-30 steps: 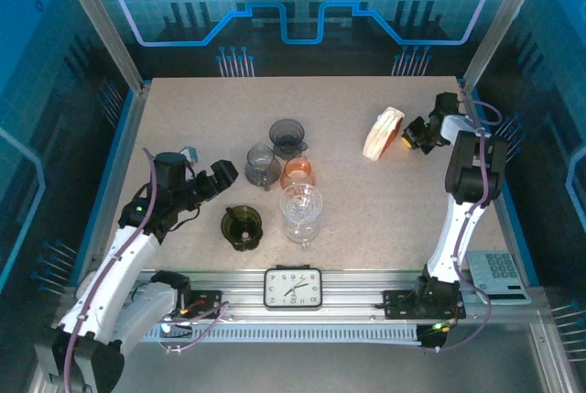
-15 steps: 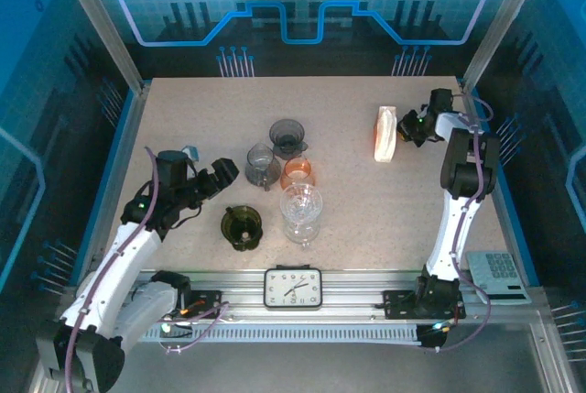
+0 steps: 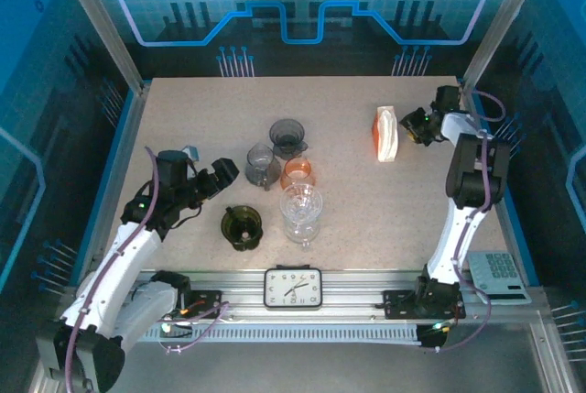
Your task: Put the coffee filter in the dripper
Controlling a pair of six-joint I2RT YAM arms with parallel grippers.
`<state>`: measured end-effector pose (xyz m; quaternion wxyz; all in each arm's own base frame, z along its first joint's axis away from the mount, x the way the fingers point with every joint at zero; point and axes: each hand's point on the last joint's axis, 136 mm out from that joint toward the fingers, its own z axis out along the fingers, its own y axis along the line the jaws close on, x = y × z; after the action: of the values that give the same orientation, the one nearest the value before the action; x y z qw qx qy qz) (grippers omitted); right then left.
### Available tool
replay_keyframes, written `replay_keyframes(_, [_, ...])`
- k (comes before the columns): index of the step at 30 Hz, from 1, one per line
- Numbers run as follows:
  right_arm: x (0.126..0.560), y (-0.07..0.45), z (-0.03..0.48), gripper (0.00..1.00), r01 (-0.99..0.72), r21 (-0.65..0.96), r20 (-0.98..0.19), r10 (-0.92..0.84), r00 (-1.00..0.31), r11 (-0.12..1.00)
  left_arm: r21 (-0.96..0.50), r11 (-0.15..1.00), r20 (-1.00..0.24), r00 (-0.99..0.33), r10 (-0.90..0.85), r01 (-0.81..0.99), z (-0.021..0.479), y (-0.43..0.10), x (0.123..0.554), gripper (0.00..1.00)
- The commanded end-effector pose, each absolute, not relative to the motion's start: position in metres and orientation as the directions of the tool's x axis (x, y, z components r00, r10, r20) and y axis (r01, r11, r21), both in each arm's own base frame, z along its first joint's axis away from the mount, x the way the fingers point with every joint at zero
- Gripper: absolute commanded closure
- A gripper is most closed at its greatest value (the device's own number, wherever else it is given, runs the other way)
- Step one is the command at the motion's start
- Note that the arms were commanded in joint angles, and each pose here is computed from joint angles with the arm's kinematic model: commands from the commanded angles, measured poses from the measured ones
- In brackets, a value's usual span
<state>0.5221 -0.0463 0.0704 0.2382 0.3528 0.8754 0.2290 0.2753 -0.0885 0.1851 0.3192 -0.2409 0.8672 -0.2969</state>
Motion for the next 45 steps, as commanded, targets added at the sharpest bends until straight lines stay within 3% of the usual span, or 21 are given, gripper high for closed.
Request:
replay_keyframes(1, [0.518,-0.05,0.138,0.54,0.446,0.559,-0.409,0.7,-0.586,0.699,-0.691,0.695,-0.418,-0.673,-0.61,-0.201,0.189,-0.091,0.276,0.01])
replay_keyframes(8, [0.49,0.0,0.196,0.48,0.304,0.479,-0.558,0.552,-0.62,0.824,-0.686,0.706,-0.434,-0.68,-0.591,-0.177,0.189,-0.092,0.272,0.01])
replay_keyframes(16, [0.482,0.063,0.18,0.56,0.206,0.27,-0.567,0.328,-0.755,0.941,-0.675,0.72,-0.452,-0.68,-0.577,-0.162,0.183,-0.09,0.267,0.01])
replay_keyframes(26, [0.492,0.068,0.164,0.69,0.201,0.055,-0.557,0.197,-0.807,0.978,-0.66,0.731,-0.455,-0.681,-0.573,-0.174,0.175,-0.088,0.268,0.01])
replay_keyframes(45, [0.502,0.064,0.137,0.72,0.191,-0.04,-0.507,0.144,-0.85,0.981,-0.655,0.731,-0.454,-0.673,-0.584,-0.191,0.172,-0.084,0.268,0.01])
